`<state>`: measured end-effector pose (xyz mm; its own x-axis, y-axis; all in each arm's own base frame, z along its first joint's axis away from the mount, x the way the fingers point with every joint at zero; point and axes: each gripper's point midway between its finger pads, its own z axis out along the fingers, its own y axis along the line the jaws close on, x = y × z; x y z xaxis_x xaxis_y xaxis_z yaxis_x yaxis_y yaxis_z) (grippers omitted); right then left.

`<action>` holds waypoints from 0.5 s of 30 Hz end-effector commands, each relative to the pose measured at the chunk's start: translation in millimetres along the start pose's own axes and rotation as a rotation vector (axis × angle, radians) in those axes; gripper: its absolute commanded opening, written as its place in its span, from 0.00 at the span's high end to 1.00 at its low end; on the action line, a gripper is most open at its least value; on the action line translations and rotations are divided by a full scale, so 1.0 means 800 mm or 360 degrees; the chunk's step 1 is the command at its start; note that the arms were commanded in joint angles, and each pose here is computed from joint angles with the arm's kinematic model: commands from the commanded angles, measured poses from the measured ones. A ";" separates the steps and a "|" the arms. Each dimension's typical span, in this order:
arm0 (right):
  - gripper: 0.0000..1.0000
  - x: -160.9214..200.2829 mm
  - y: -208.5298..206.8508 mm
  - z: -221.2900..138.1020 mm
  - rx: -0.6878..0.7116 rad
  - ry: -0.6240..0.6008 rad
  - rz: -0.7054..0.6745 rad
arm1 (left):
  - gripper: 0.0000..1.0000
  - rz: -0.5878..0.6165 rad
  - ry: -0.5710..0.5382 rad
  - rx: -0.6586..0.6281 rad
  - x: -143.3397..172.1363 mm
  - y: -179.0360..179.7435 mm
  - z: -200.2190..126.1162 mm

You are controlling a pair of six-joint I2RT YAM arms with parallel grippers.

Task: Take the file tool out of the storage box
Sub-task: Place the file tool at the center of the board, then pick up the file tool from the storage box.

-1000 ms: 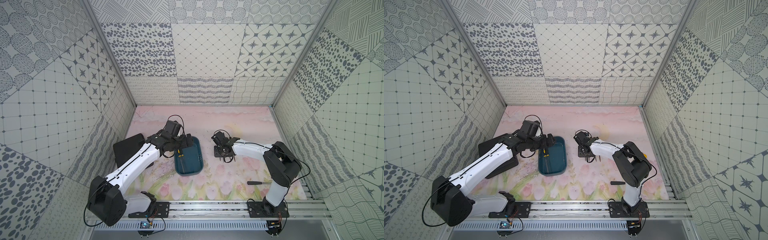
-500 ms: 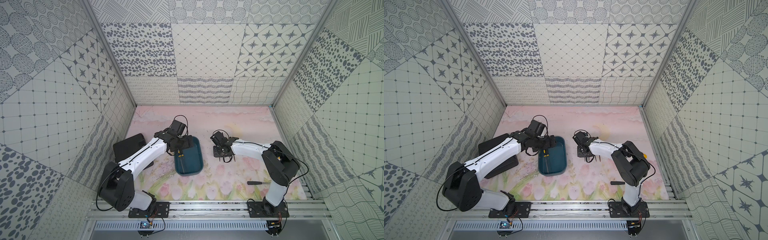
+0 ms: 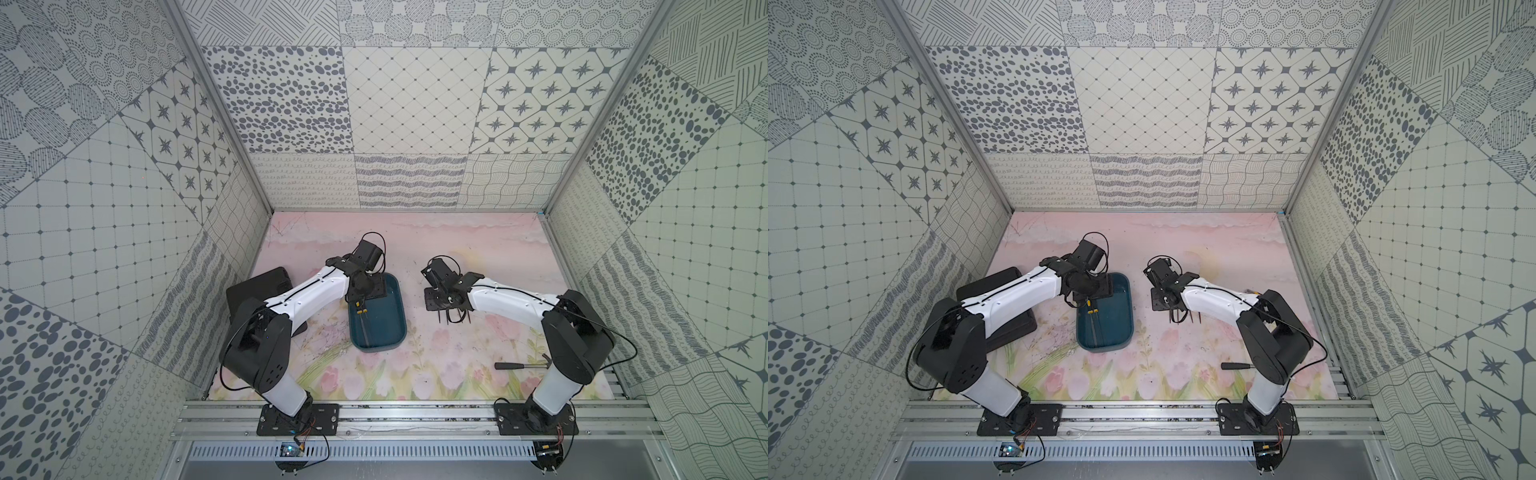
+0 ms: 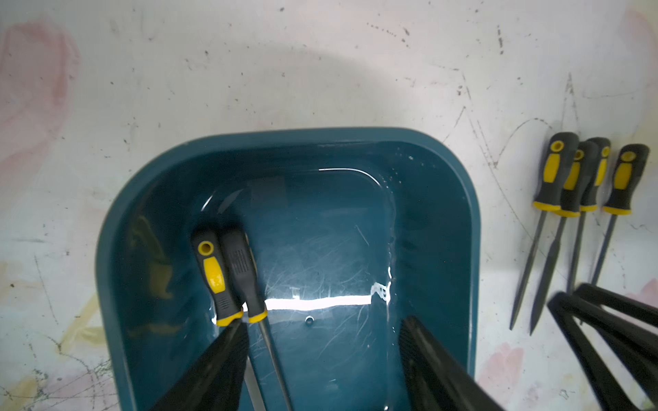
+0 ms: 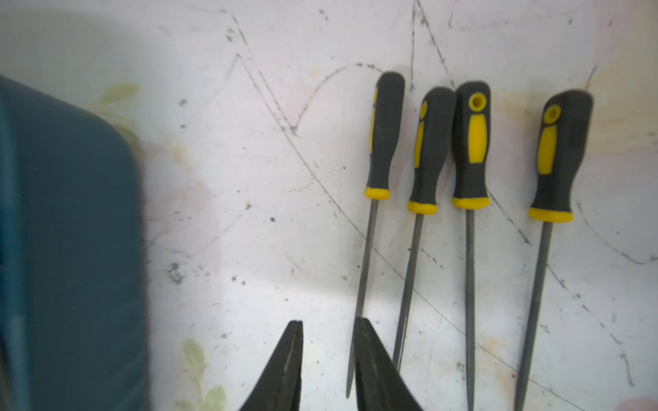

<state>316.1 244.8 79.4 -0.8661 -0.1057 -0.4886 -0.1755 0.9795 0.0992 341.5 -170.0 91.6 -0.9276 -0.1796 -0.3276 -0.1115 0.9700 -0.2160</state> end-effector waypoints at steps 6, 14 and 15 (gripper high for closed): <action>0.60 -0.014 0.047 -0.061 -0.0439 -0.0153 -0.0057 | 0.37 -0.0099 0.0026 -0.0336 -0.002 0.037 0.019; 0.56 -0.014 0.052 -0.083 -0.0536 -0.0198 -0.0068 | 0.42 -0.0161 0.0096 -0.0448 0.005 0.048 0.039; 0.56 -0.014 0.052 -0.083 -0.0538 -0.0198 -0.0068 | 0.43 -0.0159 0.0107 -0.0466 0.007 0.050 0.042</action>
<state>287.8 267.5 133.6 -0.8223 -0.1022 -0.5597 -0.3289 0.8881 0.3211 351.3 -151.7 58.4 -0.9294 -0.2435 -0.2774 -0.2369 0.9698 -0.0575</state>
